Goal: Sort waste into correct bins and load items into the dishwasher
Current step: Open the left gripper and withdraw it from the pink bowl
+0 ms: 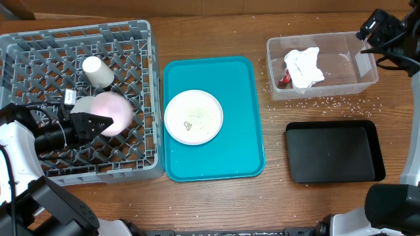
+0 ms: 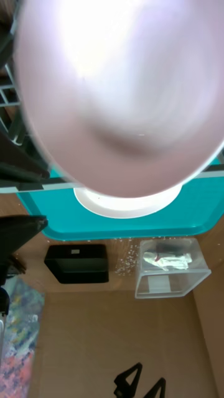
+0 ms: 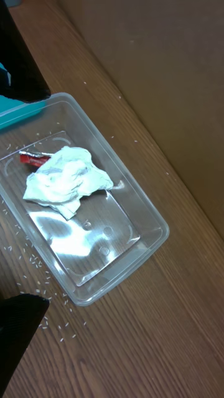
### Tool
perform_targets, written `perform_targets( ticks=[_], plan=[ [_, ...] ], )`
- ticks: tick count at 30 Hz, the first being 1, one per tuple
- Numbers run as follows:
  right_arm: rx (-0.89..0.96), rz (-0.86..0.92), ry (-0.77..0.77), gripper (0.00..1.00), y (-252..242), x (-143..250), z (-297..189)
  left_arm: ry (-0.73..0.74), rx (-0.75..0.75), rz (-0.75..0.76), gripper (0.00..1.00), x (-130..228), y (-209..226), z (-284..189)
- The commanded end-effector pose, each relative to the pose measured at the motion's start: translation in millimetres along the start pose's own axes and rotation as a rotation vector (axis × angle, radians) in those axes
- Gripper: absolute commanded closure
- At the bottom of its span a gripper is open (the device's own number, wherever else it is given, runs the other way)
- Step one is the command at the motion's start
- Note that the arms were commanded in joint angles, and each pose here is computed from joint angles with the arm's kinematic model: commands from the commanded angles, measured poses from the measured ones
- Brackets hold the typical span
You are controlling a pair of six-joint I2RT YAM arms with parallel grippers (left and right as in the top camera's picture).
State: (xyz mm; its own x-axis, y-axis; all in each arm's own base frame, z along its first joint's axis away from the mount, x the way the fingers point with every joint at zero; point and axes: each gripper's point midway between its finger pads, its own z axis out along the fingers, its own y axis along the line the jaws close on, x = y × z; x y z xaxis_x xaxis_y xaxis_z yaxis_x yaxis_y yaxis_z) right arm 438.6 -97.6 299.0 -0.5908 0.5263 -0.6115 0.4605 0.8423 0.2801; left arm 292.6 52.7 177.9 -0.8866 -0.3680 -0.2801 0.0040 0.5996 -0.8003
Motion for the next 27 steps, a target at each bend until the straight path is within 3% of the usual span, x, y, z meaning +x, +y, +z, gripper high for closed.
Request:
perform_targets(
  ticks=[1,9,12,15,19,23,27],
  plan=[
    [-0.008,0.004,-0.037,0.00,2,-9,-10,0.006,-0.019,-0.042,0.71,0,6,1],
    [-0.008,0.004,-0.037,0.00,2,-9,-10,-0.006,-0.109,-0.131,0.66,-13,10,-10],
    [-0.008,0.004,-0.037,0.00,2,-9,-10,-0.037,-0.124,-0.048,0.64,-26,-5,-18],
    [-0.008,0.004,-0.037,0.00,2,-9,-10,-0.047,-0.163,0.075,0.56,-39,-20,-21],
    [-0.008,0.004,-0.036,0.00,2,-9,-10,0.026,-0.242,0.169,0.51,-40,-32,-4],
    [-0.008,0.004,-0.037,0.00,2,-9,-10,0.147,-0.417,0.199,0.38,-30,-26,27],
    [-0.009,0.004,-0.036,0.00,3,-9,-10,0.133,-0.766,0.176,0.34,-37,-8,39]
  ],
)
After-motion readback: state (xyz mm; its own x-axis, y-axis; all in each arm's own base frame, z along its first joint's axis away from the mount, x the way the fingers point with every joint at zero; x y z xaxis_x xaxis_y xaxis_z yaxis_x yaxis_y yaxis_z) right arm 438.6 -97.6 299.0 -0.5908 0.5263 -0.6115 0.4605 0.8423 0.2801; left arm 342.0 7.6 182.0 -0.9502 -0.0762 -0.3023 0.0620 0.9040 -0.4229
